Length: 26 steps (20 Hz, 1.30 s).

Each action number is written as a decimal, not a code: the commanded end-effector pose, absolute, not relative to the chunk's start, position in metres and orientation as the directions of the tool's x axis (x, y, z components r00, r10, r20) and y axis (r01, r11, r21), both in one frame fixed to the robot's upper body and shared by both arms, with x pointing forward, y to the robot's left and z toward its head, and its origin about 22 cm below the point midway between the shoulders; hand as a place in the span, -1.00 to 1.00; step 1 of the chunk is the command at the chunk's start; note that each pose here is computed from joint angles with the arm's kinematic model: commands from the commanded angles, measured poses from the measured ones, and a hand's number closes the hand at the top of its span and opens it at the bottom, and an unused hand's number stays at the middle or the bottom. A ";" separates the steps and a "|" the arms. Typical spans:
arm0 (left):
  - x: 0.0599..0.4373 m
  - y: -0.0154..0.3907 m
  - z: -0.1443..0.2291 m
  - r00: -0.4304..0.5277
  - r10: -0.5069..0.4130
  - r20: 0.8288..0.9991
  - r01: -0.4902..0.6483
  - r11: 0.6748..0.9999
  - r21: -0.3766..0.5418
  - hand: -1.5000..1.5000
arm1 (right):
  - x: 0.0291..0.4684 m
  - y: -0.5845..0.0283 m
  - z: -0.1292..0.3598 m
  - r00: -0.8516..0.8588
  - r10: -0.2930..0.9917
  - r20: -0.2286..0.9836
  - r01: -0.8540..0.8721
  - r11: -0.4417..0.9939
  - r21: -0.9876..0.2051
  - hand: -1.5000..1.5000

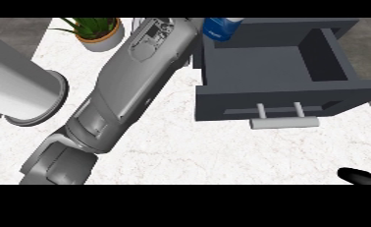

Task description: Pick up the can, place it into the drawer and close the drawer

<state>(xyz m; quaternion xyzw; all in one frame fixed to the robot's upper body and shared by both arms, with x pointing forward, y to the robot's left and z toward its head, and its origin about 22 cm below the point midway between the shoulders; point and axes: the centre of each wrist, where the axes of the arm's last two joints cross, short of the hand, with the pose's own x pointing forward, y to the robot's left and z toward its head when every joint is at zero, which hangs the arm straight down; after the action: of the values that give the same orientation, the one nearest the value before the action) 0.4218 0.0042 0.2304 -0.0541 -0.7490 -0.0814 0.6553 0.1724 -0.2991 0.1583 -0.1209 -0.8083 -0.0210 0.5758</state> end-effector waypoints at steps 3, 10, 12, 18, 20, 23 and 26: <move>0.428 -0.015 0.263 -0.128 -0.082 0.988 0.176 0.979 0.104 1.00 | 0.170 -0.292 0.158 -0.317 0.179 0.931 0.205 0.972 -0.117 -1.00; 0.430 -0.020 0.254 -0.125 -0.111 0.986 0.130 0.983 0.127 1.00 | 0.183 -0.287 0.171 -0.328 0.145 0.934 0.171 0.981 -0.092 -1.00; 0.431 -0.020 0.249 -0.145 -0.153 0.978 0.086 0.982 0.166 1.00 | 0.188 -0.303 0.172 -0.326 0.159 0.932 0.182 0.978 -0.104 -1.00; 0.434 -0.021 0.253 -0.119 -0.121 0.986 -0.005 0.993 0.121 -1.00 | 0.188 -0.297 0.165 -0.313 0.175 0.933 0.151 0.980 -0.134 -1.00; 0.435 -0.020 0.251 -0.136 -0.130 0.982 -0.017 0.991 0.129 -1.00 | 0.187 -0.292 0.174 -0.341 0.174 0.924 0.159 0.979 -0.126 -1.00; 0.436 -0.016 0.241 -0.137 -0.131 0.982 -0.032 0.991 0.128 -1.00 | 0.189 -0.295 0.187 -0.352 0.217 0.911 0.174 0.971 -0.164 -1.00; 0.434 -0.022 0.250 -0.142 -0.149 0.979 -0.062 0.988 0.142 -1.00 | 0.188 -0.285 0.184 -0.365 0.284 0.887 0.150 0.958 -0.245 -1.00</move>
<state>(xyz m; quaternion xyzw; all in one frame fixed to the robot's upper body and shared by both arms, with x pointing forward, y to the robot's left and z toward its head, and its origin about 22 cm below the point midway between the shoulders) 0.4349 -0.0196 0.2470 0.0586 -0.7532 -0.0406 0.6539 0.1898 -0.2871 0.1775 -0.1172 -0.8223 0.0303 0.5561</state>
